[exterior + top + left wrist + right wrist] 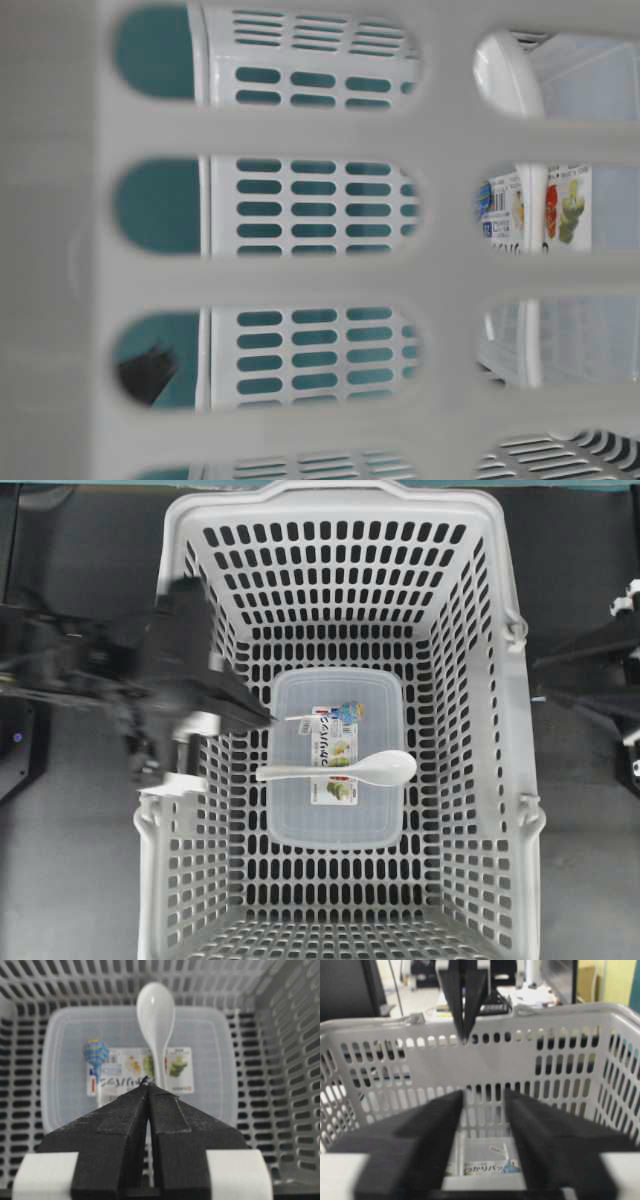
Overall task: Pick up the chinese spoon from the shopping basket with the left arm.
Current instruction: 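Lower the open left gripper around the white spoon's handle, then close the left gripper on the spoon handle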
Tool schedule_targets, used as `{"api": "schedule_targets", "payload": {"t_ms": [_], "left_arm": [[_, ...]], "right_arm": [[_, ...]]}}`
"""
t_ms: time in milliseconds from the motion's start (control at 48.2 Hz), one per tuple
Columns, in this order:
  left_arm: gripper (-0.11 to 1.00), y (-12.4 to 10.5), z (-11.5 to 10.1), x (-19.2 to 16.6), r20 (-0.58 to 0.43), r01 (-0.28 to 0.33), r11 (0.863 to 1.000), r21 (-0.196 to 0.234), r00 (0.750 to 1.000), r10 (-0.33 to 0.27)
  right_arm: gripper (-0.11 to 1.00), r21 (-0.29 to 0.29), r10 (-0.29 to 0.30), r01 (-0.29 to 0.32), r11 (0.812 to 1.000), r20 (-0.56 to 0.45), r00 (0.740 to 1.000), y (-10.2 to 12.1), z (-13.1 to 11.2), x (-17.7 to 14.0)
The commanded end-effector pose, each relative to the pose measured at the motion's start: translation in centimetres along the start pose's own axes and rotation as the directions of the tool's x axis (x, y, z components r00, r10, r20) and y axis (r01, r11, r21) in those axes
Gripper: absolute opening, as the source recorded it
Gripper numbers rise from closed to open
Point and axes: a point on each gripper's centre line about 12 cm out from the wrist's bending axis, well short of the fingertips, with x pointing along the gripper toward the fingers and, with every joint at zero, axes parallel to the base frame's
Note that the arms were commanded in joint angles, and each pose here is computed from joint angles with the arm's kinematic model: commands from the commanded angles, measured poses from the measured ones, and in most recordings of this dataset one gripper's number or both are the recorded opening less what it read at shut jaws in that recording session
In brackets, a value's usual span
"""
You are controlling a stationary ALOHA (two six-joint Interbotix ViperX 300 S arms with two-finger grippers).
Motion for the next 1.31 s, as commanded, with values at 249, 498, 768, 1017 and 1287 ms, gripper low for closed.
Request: {"api": "schedule_targets", "payload": {"t_ms": [249, 498, 768, 1017, 1287], "left_arm": [[0.48, -1.3, 2.5, 5.2, -0.112, 0.010, 1.000, 0.005, 0.994, -0.009], [0.89, -1.8, 1.0, 10.0, -0.259, 0.007, 1.000, 0.014, 0.966, -0.003], [0.85, -1.8, -1.9, 13.6, -0.358, 0.003, 1.000, 0.022, 0.934, 0.005], [0.85, -1.6, -3.6, 15.4, -0.400, -0.001, 1.000, 0.022, 0.916, 0.010], [0.74, -1.7, -3.8, 16.1, -0.389, 0.001, 1.000, 0.022, 0.921, 0.008]], "right_arm": [[0.66, 0.003, 0.002, -0.002, 1.000, 0.024, 1.000, 0.1, 0.9, 0.2], [0.66, 0.005, 0.002, -0.002, 1.000, 0.029, 1.000, 0.1, 1.0, 0.2], [0.66, 0.005, 0.002, -0.002, 1.000, 0.026, 1.000, 0.1, 0.9, 0.2], [0.65, 0.005, 0.002, -0.002, 1.000, 0.023, 1.000, 0.1, 0.8, 0.2], [0.65, 0.005, 0.001, -0.001, 1.000, 0.018, 1.000, 0.1, 0.7, 0.1]]}}
